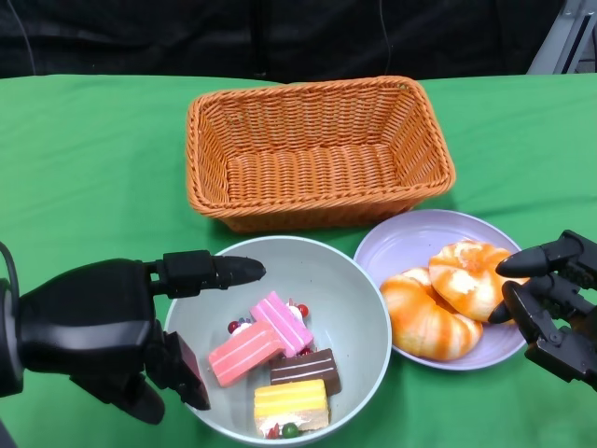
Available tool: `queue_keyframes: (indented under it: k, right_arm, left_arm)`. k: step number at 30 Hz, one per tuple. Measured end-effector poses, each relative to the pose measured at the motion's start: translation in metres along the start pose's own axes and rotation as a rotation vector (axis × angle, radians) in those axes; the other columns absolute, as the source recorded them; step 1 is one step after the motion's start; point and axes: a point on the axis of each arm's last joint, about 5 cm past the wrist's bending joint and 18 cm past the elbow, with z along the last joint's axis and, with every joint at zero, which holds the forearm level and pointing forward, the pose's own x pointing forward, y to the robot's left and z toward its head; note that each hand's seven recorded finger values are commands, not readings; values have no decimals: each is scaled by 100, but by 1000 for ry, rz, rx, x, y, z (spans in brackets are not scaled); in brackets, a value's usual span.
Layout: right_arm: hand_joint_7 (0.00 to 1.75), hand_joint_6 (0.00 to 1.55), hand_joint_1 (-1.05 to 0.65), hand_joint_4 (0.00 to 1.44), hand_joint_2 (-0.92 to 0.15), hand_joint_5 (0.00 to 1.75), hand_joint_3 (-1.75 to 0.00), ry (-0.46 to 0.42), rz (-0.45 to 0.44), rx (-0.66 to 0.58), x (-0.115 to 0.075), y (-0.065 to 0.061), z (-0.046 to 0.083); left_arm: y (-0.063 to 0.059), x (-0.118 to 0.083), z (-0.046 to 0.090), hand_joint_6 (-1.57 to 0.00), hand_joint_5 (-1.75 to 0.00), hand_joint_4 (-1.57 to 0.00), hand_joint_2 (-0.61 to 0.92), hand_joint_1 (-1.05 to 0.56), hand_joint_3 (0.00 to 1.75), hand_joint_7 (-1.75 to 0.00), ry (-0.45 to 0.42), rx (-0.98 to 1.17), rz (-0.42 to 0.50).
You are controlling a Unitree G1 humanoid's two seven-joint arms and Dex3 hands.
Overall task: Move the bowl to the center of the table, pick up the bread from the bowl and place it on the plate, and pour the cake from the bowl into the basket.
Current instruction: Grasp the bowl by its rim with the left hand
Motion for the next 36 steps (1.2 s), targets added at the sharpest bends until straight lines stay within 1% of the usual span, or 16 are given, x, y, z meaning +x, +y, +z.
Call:
queue_keyframes:
  k: [1,2,3,5,6,7,8,10,11,13,15,17,18,22,32,36]
  right_arm:
    - [102,78,-7,73,-69,140,-67,-5,0,-1,0,0,0]
    - [102,78,-7,72,-69,140,-68,-8,0,-2,0,0,0]
    - [101,78,-7,72,-69,140,-68,-9,0,-2,0,0,0]
    - [101,77,-6,71,-69,140,-70,-8,1,-2,0,0,0]
    - [101,77,-6,71,-69,140,-70,-8,1,-2,0,0,0]
    - [101,77,-6,71,-69,140,-70,-8,1,-3,0,0,0]
    - [101,77,-6,71,-68,140,-70,-7,1,-4,0,0,0]
    - [101,77,-6,72,-68,140,-70,-8,3,-6,0,1,0]
    - [101,77,-5,72,-68,140,-71,-8,3,-6,0,1,1]
    - [101,77,-4,72,-67,140,-72,-10,3,-6,0,1,1]
    - [101,77,-5,72,-67,140,-73,-11,1,-7,0,1,1]
    - [101,77,-5,72,-67,140,-73,-13,0,-7,0,1,1]
    - [101,77,-5,72,-67,140,-73,-15,0,-7,0,1,2]
    - [100,78,-5,73,-66,139,-74,-26,-1,-9,0,2,4]
    - [98,80,-6,74,-67,138,-71,-32,-6,-6,0,2,5]
    - [97,80,-7,73,-69,138,-69,-32,-5,-5,0,2,5]
  left_arm:
    - [-1,1,0,-119,-49,-121,78,-36,0,-1,4,0,1]
    - [-2,1,0,-120,-81,-107,77,-35,0,0,8,1,2]
    - [-3,2,-1,-120,-97,-100,77,-34,0,0,12,1,5]
    - [-4,2,-1,-120,-114,-92,77,-32,0,0,21,2,8]
    - [-5,3,-1,-120,-117,-91,77,-32,0,0,26,4,6]
    - [-6,4,-1,-119,-116,-90,77,-32,0,0,30,7,3]
    - [-7,5,-1,-119,-108,-93,77,-32,0,0,34,10,0]
    - [-9,6,-2,-119,-103,-95,78,-32,0,0,43,14,0]
    - [-10,7,-2,-115,-83,-98,79,-34,0,0,48,18,-2]
    - [-11,11,-2,-114,-68,-103,80,-36,0,0,61,23,-22]
    - [-12,14,-2,-106,-29,-110,80,-42,0,0,81,37,-51]
    - [-12,17,-2,-100,-11,-107,80,-45,0,0,105,54,-77]
    - [-12,19,-2,-96,-7,-105,81,-47,0,0,114,62,-89]
    - [-12,21,-1,-90,-1,-100,82,-50,0,0,136,89,-148]
    - [-17,18,3,-85,0,-97,82,-57,0,0,165,91,-195]
    - [-15,15,3,-83,0,-95,81,-59,0,0,176,94,-205]
